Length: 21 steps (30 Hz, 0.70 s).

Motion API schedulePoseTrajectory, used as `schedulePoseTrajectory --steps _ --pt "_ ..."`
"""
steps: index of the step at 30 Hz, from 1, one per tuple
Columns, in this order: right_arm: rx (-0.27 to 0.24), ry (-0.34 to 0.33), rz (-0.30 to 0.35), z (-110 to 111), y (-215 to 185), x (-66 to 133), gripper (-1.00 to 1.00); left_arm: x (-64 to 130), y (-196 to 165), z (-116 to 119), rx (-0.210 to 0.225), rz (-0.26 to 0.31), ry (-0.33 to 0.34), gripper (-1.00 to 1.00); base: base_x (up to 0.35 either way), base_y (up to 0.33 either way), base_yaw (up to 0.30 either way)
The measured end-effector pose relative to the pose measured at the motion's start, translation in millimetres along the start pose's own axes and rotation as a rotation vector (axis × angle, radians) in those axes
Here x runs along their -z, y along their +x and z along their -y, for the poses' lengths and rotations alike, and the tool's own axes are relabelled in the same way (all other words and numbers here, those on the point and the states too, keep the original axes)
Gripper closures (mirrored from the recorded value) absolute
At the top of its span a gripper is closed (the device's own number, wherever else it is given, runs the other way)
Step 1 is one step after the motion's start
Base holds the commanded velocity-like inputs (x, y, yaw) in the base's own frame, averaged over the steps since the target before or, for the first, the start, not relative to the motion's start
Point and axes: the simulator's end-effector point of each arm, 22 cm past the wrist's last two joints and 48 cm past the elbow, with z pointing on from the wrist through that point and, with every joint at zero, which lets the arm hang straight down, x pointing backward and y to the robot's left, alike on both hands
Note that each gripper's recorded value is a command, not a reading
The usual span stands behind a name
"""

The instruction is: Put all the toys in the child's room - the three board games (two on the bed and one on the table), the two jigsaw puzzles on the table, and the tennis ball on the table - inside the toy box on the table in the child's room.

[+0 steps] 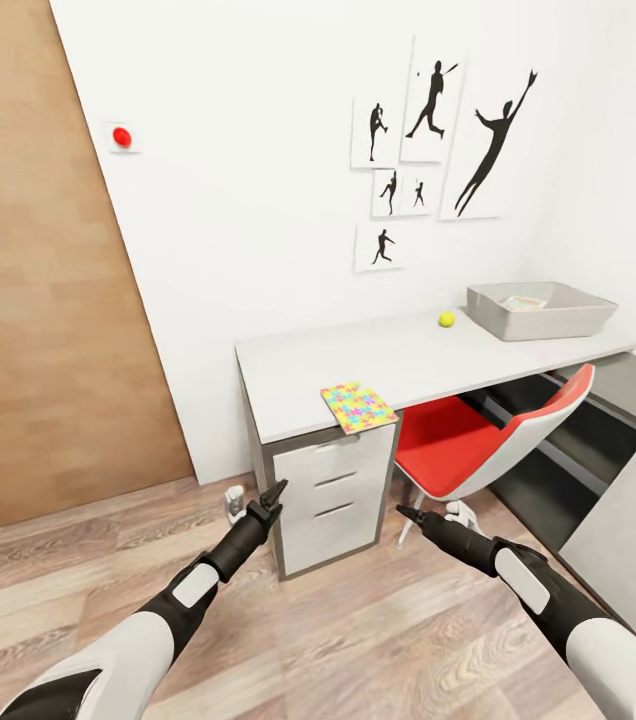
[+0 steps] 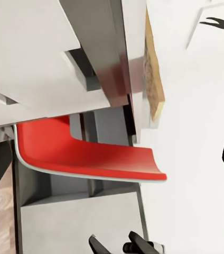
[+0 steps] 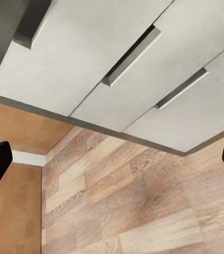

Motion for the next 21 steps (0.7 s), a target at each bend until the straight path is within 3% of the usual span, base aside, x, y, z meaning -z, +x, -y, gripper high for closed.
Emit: schedulePoseTrajectory --steps 21 --pt "0.001 -0.006 0.003 -2.0 0.1 -1.2 -1.00 -0.7 -2.2 -0.3 -0.013 0.014 -0.002 -1.00 0.087 -0.056 0.000"
